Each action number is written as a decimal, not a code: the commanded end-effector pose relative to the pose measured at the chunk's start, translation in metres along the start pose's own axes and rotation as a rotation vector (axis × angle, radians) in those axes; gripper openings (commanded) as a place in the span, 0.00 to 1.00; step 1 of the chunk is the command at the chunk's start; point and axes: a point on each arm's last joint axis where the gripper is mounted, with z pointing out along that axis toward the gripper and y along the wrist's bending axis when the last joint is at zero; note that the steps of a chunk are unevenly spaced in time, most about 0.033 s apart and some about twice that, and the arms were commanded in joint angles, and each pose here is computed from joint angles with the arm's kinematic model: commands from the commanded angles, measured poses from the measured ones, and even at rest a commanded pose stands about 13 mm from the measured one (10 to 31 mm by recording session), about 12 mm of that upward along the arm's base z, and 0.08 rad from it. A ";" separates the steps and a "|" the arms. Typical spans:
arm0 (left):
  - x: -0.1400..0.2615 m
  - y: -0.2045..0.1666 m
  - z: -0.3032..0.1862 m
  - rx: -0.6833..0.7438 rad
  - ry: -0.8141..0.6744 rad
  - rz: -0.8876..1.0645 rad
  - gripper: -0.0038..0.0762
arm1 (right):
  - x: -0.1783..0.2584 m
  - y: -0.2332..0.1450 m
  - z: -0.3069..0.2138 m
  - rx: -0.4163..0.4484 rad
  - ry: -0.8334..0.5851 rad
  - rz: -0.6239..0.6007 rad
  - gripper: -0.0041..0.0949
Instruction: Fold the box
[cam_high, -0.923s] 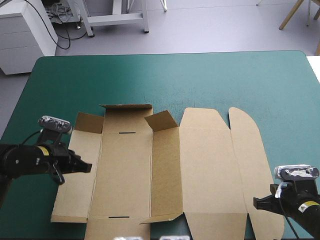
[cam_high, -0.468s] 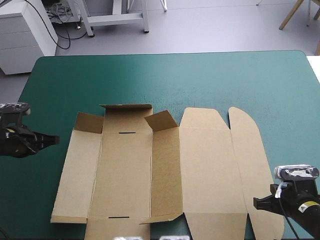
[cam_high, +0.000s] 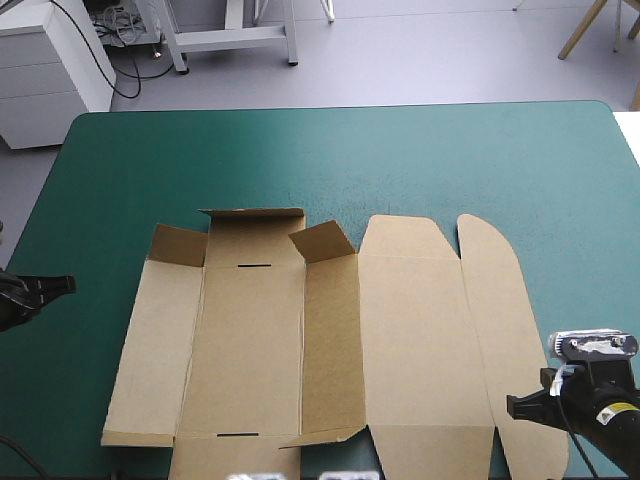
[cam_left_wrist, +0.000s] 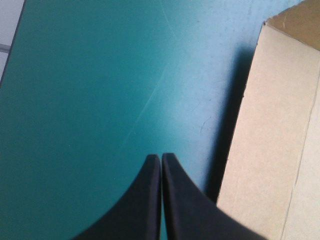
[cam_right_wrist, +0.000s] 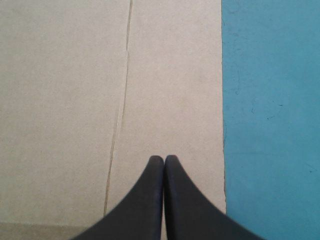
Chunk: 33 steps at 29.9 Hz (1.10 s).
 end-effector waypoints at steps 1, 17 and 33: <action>-0.004 -0.002 -0.011 -0.001 -0.055 0.001 0.11 | -0.010 -0.001 -0.005 0.013 -0.072 -0.001 0.02; -0.002 0.001 0.021 0.040 0.084 -0.018 0.59 | -0.010 -0.001 -0.005 0.013 -0.072 -0.001 0.02; 0.056 -0.014 0.096 0.249 0.201 0.014 0.59 | -0.010 -0.001 -0.005 0.013 -0.072 -0.001 0.02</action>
